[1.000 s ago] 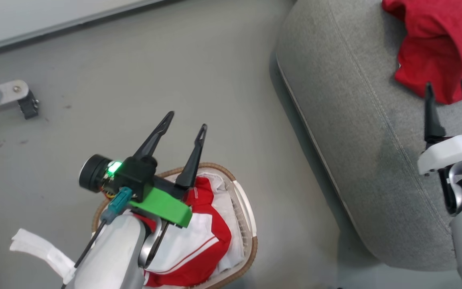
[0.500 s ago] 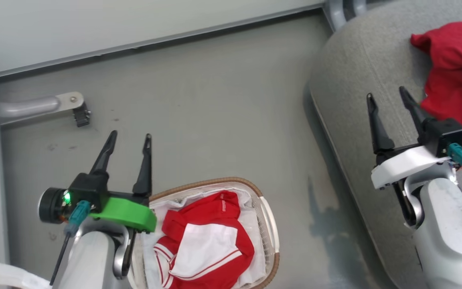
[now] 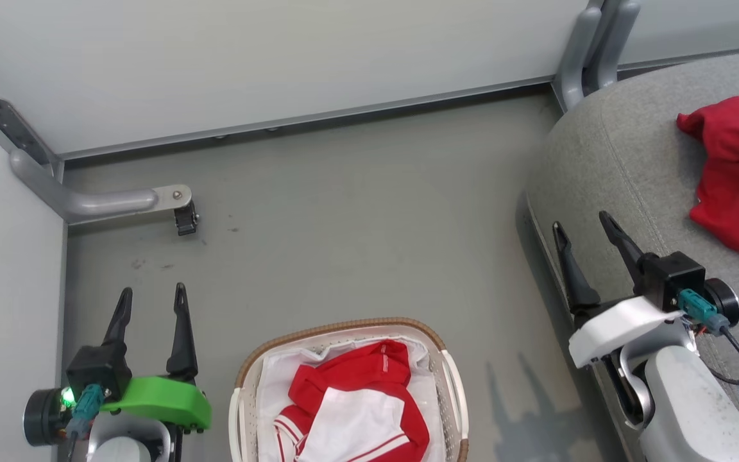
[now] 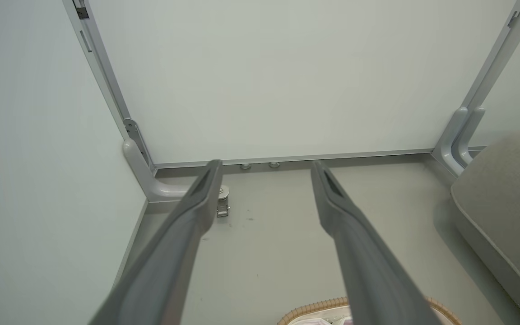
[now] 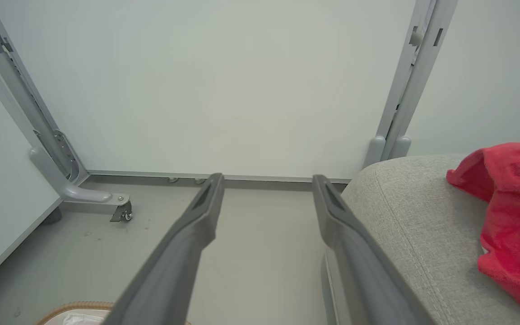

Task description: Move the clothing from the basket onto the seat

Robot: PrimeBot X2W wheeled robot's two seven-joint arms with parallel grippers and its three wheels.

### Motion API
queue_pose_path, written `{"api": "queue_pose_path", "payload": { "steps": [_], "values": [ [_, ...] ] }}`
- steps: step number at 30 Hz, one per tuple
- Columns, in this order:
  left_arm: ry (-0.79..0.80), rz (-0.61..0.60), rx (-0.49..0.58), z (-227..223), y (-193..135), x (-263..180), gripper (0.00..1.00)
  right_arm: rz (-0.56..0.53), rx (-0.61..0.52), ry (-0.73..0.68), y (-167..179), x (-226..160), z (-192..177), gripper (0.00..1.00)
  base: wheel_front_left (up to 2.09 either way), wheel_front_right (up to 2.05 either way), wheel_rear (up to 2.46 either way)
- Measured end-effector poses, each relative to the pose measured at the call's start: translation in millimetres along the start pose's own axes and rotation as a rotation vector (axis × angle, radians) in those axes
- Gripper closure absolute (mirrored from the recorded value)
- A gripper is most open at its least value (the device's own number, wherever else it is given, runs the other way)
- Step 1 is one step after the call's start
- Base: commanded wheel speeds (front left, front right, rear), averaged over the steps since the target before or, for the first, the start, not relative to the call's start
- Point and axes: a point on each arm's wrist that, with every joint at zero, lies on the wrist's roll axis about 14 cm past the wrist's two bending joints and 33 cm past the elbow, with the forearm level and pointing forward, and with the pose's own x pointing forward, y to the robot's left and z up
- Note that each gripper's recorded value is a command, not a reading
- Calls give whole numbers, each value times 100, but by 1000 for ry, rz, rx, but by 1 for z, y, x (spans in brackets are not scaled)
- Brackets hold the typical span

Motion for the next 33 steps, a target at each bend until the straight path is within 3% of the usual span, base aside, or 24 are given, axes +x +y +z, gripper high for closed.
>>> {"api": "queue_pose_path", "payload": {
  "steps": [12, 19, 33],
  "values": [
    [5, 53, -32, -3, 9, -44, 0, 14, 20, 28, 12, -38, -6, 0, 0, 0, 0],
    [22, 18, -43, -8, -2, -44, 0, 6, 25, 50, 10, -47, -13, 0, 0, 0, 0],
    [213, -139, -129, -68, -53, -10, 0, 14, 38, 52, 5, -11, -18, 0, 0, 0, 0]
  ]
}}
